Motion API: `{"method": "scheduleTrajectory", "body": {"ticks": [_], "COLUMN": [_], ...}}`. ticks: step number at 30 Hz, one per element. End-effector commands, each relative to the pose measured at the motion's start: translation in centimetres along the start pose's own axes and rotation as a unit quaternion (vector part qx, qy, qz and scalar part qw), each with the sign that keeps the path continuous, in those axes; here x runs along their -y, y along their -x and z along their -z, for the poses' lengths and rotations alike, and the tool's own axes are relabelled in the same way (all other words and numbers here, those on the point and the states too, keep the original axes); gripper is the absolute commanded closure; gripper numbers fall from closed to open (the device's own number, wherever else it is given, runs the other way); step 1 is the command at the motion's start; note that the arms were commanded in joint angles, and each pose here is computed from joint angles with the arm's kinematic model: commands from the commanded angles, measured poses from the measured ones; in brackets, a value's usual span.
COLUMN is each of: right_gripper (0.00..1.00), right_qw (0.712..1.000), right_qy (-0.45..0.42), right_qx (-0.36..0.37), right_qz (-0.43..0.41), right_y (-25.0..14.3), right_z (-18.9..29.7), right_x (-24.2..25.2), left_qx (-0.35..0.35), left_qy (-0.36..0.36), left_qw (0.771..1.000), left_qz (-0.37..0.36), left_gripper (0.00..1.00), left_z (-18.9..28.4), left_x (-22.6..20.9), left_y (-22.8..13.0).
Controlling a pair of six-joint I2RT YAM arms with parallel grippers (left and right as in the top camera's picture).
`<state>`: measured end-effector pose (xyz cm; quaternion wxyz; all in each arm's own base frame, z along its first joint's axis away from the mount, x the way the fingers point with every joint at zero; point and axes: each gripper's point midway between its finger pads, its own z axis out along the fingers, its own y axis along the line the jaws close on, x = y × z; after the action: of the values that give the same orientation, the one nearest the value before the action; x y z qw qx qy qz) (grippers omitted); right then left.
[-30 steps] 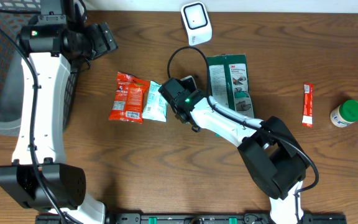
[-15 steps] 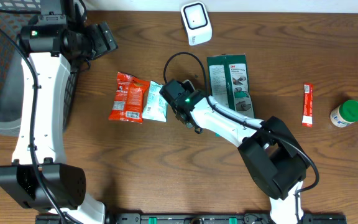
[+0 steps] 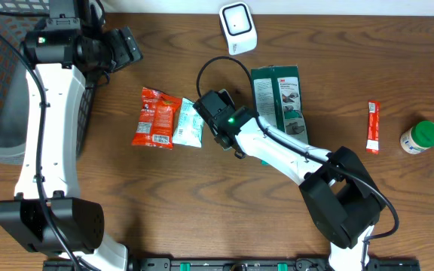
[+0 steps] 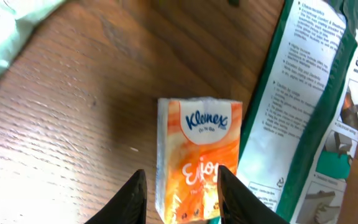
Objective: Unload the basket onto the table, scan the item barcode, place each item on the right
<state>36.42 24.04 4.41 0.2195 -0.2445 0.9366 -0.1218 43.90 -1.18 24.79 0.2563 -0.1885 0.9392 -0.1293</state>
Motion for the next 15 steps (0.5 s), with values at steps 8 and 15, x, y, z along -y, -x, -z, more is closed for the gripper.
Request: {"method": "scheduleTrajectory", "body": {"ticks": [8,15], "right_gripper": [0.69,0.69], "right_qw": [1.000,0.999], "right_qy": [0.001,-0.018], "right_qx": [0.003,-0.005], "right_qz": [-0.019,-0.032], "right_y": [0.1,-0.4], "right_z": [-0.2,-0.9], "right_x": [-0.4,0.1], "left_qx": [0.020,0.020], "left_qy": [-0.004,-0.004], "left_qw": [1.000,1.000], "left_qz": [-0.009,-0.009], "left_gripper": [0.11,0.11], "left_z": [1.4,1.4], "left_x": [0.3,0.3], "left_y": [0.8,0.8]}}
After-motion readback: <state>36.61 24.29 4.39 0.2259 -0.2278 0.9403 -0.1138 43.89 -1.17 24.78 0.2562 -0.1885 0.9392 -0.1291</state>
